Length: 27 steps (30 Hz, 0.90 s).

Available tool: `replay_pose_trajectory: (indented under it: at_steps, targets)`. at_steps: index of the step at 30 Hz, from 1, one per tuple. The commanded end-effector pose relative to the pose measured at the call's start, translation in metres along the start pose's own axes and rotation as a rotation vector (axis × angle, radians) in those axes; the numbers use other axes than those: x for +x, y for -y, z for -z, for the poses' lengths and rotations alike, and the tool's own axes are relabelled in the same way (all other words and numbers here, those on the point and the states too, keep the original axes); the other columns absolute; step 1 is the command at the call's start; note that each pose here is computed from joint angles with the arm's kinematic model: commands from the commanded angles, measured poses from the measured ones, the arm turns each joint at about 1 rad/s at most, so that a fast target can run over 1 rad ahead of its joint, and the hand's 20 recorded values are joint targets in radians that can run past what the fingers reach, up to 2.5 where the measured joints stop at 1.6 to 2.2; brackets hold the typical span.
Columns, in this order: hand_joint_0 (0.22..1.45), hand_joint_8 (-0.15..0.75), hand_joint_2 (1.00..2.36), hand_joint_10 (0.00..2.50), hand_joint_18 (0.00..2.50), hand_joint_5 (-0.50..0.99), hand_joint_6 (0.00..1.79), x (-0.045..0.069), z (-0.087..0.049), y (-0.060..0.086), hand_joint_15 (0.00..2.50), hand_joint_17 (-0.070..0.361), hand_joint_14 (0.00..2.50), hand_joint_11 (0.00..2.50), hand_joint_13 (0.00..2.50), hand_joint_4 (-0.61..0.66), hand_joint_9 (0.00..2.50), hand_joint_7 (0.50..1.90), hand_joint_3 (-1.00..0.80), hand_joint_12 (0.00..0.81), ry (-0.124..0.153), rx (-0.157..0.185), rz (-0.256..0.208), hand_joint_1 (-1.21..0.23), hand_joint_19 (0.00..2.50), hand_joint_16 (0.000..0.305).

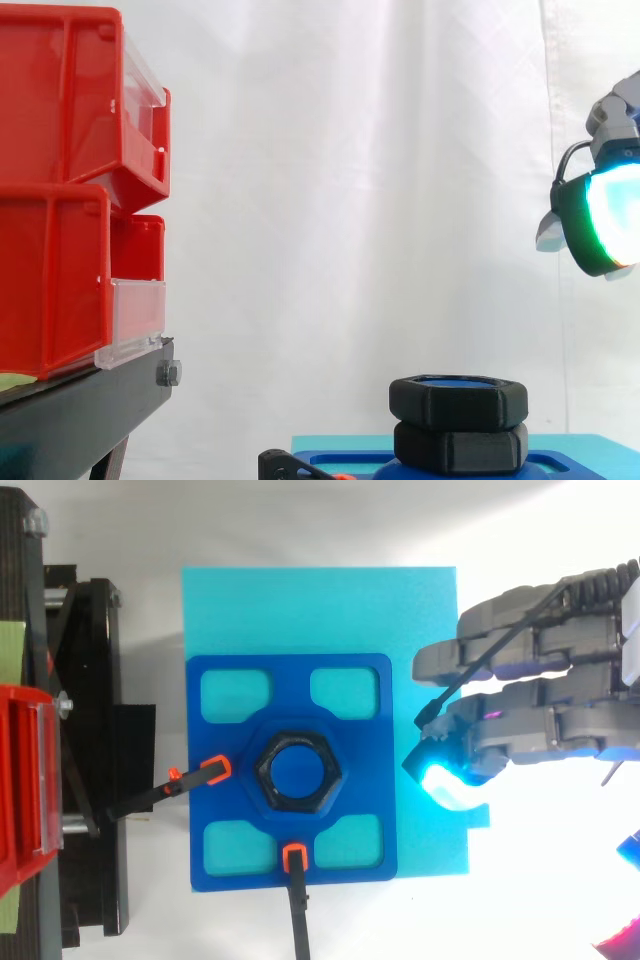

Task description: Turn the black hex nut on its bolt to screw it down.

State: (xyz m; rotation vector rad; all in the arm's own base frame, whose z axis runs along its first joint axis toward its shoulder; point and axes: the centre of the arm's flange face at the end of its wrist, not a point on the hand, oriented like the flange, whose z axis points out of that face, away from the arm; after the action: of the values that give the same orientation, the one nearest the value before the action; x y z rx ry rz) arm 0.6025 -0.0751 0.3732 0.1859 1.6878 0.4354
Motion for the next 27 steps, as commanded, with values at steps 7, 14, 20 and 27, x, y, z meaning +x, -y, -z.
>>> replay_pose_trajectory:
  at_steps: [7,14,20,27]
  targets:
    - [0.46,0.281,1.0,0.0,0.34,-0.15,0.5,-0.0009,-0.0012,-0.0019,0.0,0.124,0.0,0.04,0.4,0.27,0.69,0.96,-0.5,0.396,0.007,-0.008,-0.055,-0.43,0.35,0.055]
    - [0.46,0.278,1.0,0.0,0.34,-0.15,0.5,-0.0011,-0.0012,0.0014,0.0,0.124,0.0,0.04,0.41,0.27,0.68,0.96,-0.5,0.396,0.013,-0.002,-0.052,-0.43,0.34,0.055]
    - [0.46,0.269,1.0,0.0,0.31,-0.16,0.5,-0.0017,-0.0006,0.001,0.0,0.126,0.0,0.04,0.38,0.26,0.66,0.96,-0.5,0.396,0.013,-0.002,-0.052,-0.44,0.34,0.056]
    - [0.46,0.271,1.0,0.0,0.27,-0.17,0.5,-0.0019,-0.0008,0.001,0.0,0.131,0.0,0.03,0.34,0.25,0.6,0.95,-0.5,0.403,0.014,-0.003,-0.052,-0.45,0.34,0.058]
